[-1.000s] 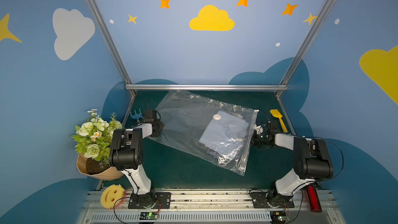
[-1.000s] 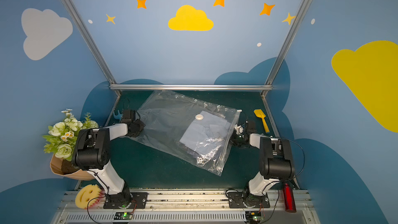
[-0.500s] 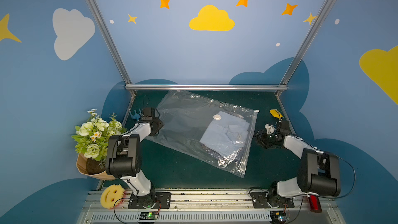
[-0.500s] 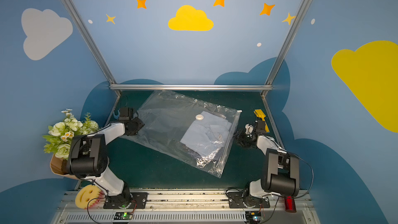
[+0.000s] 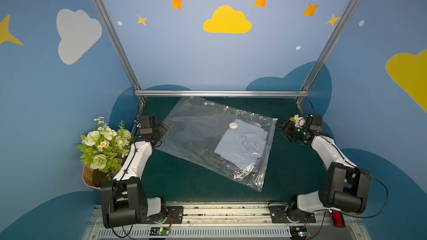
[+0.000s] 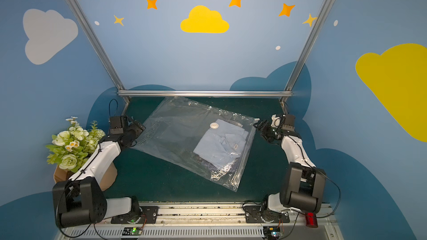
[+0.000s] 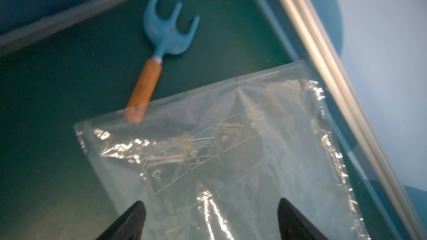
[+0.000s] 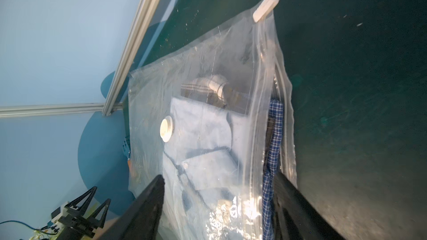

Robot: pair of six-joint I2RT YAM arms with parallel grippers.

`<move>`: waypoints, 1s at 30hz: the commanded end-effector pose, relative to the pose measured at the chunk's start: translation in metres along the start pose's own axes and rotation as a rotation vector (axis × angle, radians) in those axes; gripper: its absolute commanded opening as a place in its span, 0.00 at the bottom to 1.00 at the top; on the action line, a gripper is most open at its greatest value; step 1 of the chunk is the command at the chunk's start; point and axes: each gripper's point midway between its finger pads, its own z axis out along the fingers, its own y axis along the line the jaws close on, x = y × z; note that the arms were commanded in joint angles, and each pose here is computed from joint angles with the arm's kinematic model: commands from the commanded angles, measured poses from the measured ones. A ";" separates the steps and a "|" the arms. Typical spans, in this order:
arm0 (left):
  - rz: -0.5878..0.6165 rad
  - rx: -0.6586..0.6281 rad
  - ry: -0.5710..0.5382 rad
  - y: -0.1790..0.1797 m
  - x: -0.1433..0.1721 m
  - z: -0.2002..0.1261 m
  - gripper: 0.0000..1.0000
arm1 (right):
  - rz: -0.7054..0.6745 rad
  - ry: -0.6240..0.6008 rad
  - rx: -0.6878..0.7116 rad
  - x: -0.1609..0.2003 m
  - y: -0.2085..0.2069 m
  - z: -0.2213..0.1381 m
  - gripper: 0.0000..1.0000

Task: Take the shirt out of the vacuum bag
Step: Move the shirt from the vacuum bag.

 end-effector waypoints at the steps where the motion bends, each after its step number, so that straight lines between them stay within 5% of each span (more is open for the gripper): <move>1: -0.074 -0.050 0.091 0.028 0.034 0.002 0.90 | -0.007 0.078 0.002 0.016 0.000 0.015 0.72; 17: -0.149 -0.070 0.181 0.049 0.069 0.053 0.83 | -0.002 0.157 0.097 0.034 -0.028 0.037 0.62; 30: -0.121 -0.043 0.172 0.034 0.061 0.071 0.50 | 0.003 0.206 0.138 0.049 -0.038 0.049 0.65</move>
